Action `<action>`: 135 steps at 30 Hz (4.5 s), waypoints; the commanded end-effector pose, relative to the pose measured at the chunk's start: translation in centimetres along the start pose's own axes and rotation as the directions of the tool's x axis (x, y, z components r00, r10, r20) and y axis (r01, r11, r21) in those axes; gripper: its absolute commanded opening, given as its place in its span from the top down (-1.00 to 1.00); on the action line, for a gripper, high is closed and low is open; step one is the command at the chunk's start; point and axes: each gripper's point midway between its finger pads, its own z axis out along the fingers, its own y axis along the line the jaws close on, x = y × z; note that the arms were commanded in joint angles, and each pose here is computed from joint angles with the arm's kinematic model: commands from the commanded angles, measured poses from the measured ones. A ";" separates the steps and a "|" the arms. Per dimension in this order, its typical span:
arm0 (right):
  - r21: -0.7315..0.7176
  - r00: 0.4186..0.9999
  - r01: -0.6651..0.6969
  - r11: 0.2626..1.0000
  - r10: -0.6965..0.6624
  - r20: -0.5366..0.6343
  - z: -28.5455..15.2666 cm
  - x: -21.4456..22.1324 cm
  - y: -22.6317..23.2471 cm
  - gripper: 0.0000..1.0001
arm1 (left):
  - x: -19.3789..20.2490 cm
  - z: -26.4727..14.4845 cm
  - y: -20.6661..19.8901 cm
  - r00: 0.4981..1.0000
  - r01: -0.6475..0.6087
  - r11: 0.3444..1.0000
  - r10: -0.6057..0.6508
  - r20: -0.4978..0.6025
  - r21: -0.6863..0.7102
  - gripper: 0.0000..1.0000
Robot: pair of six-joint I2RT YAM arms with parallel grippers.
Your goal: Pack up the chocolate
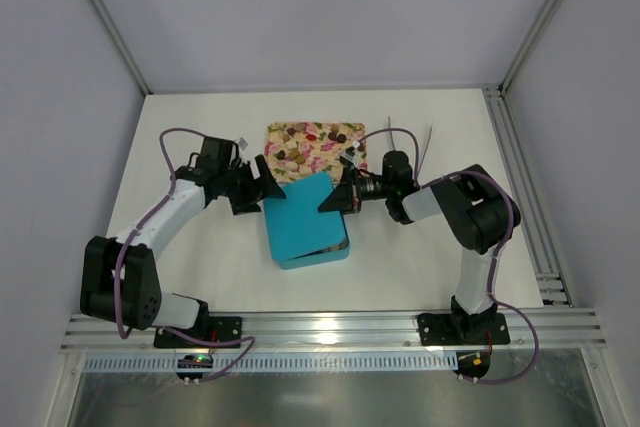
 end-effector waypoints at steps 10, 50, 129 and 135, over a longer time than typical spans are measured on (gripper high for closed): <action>-0.030 0.996 0.080 0.996 -0.079 0.030 -0.4 -0.9 0.4 0.92 | 0.6 0.6 -1.5 1.000 -0.019 0.999 0.019 0.000 0.050 -0.67; -0.029 0.996 0.038 0.999 -0.035 0.088 -2.6 -1.0 -1.2 0.62 | 2.5 1.8 -1.1 0.998 -0.025 0.999 0.026 -0.056 0.022 -0.64; 0.526 0.956 0.006 0.851 -0.159 0.246 -10.1 -0.8 -6.2 -0.18 | 3.3 4.9 -5.4 0.987 -0.096 0.995 0.098 -0.129 0.025 -0.62; 0.561 0.961 -0.020 0.827 -0.139 0.239 -9.9 0.0 -7.2 -0.15 | 3.5 5.1 -4.6 0.983 -0.104 0.994 0.098 -0.152 -0.031 -0.62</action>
